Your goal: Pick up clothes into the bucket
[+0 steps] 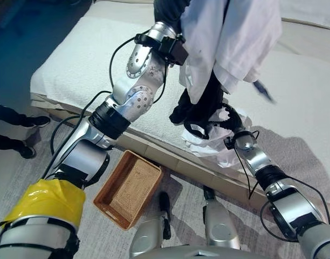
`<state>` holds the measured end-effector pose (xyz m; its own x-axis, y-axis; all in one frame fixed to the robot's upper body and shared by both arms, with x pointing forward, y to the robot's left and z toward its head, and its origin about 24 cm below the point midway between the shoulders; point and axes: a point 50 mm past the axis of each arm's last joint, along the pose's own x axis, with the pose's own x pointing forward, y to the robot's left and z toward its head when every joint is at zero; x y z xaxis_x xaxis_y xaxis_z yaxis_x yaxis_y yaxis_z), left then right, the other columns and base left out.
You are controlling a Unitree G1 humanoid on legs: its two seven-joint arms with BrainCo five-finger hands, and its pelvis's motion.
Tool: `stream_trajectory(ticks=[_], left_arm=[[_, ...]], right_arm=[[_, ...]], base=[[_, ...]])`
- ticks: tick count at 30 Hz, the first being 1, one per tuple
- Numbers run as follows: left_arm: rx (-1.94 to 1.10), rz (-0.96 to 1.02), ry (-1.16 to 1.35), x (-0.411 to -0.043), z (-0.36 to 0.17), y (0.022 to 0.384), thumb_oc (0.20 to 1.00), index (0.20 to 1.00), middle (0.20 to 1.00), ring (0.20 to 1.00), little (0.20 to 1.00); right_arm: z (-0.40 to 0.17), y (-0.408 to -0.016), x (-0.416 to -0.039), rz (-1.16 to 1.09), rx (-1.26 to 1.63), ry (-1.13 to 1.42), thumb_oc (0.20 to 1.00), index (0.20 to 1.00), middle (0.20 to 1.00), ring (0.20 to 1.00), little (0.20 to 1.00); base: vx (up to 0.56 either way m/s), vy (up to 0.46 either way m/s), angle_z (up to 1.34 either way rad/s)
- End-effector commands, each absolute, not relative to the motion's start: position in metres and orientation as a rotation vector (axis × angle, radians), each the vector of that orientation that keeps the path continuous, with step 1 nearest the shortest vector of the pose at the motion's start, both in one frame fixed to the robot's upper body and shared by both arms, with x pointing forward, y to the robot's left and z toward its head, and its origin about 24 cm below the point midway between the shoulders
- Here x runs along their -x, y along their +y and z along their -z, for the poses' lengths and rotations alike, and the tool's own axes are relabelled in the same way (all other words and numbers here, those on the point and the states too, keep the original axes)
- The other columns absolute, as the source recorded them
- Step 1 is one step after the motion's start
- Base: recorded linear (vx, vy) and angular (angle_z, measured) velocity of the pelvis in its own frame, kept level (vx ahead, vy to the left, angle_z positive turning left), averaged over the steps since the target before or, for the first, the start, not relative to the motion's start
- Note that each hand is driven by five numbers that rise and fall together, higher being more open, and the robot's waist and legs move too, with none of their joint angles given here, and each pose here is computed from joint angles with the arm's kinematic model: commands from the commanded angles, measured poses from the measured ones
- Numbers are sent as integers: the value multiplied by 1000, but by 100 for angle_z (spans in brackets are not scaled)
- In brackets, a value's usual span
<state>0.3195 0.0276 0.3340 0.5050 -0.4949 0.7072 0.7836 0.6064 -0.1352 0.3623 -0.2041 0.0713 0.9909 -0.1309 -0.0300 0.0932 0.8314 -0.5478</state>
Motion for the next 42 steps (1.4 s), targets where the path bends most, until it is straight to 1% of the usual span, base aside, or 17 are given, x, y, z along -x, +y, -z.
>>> stream_trajectory(ticks=[1,9,15,16,17,18,25,28,31,32,33,34,35,36,37,39,42], left_arm=[[562,918,-913,-284,-391,19,200,200,200,200,200],[676,1034,-879,-266,-385,5,200,200,200,200,200],[713,1071,-829,-265,-376,0,200,200,200,200,200],[724,1059,-813,-268,-372,1,200,200,200,200,200],[732,1041,-797,-272,-368,2,200,200,200,200,200],[735,1021,-789,-276,-366,4,200,200,200,200,200],[663,877,-776,-299,-358,22,200,200,200,200,200],[634,780,-776,-314,-356,35,200,200,200,200,200],[598,655,-775,-329,-350,56,200,200,200,200,200],[568,586,-773,-337,-347,69,636,636,636,636,636],[568,587,-774,-337,-348,69,931,931,931,931,931],[538,534,-764,-344,-343,78,1000,1000,1000,1000,1000],[538,534,-765,-344,-344,78,1000,1000,1000,1000,1000],[504,478,-760,-350,-341,88,1000,1000,1000,1000,1000],[504,478,-760,-350,-341,89,1000,1000,1000,1000,1000],[458,404,-764,-357,-341,107,1000,1000,1000,1000,1000],[457,373,-768,-359,-343,115,1000,1000,1000,1000,1000]], right_arm=[[-96,-190,-375,164,464,-35,1000,1000,1000,1000,1000],[-120,-160,-392,166,262,-68,1000,1000,1000,1000,1000],[-137,-125,-394,9,214,-131,1000,1000,1000,1000,1000],[-146,-112,-391,-51,140,-170,1000,1000,1000,1000,1000],[-152,-106,-390,-82,114,-196,498,498,498,498,498],[-157,-102,-389,-99,101,-221,200,200,200,200,200],[-186,-94,-382,-146,142,-364,200,200,200,200,200],[-197,-104,-382,-114,184,-408,200,200,200,200,200],[-206,-128,-386,-21,237,-428,200,200,200,200,200],[-217,-148,-388,52,270,-446,200,200,200,200,200],[-218,-148,-389,52,271,-447,200,200,200,200,200],[-231,-170,-391,131,280,-463,200,200,200,200,200],[-231,-170,-391,131,280,-464,200,200,200,200,200],[-248,-190,-392,204,289,-489,200,200,200,200,200],[-248,-190,-392,204,289,-489,200,200,200,200,200],[-273,-220,-390,307,270,-519,200,200,200,200,200],[-288,-239,-388,368,245,-529,200,200,200,200,200]], base=[[9,16,6],[0,17,1],[0,0,0],[0,0,0],[0,0,0],[0,0,0],[0,0,-1],[-6,-2,-7],[0,0,-1],[0,0,0],[0,0,0],[0,0,0],[-4,-25,5],[-3,-13,5],[-13,-22,8],[-15,-16,9],[-8,-7,4]])
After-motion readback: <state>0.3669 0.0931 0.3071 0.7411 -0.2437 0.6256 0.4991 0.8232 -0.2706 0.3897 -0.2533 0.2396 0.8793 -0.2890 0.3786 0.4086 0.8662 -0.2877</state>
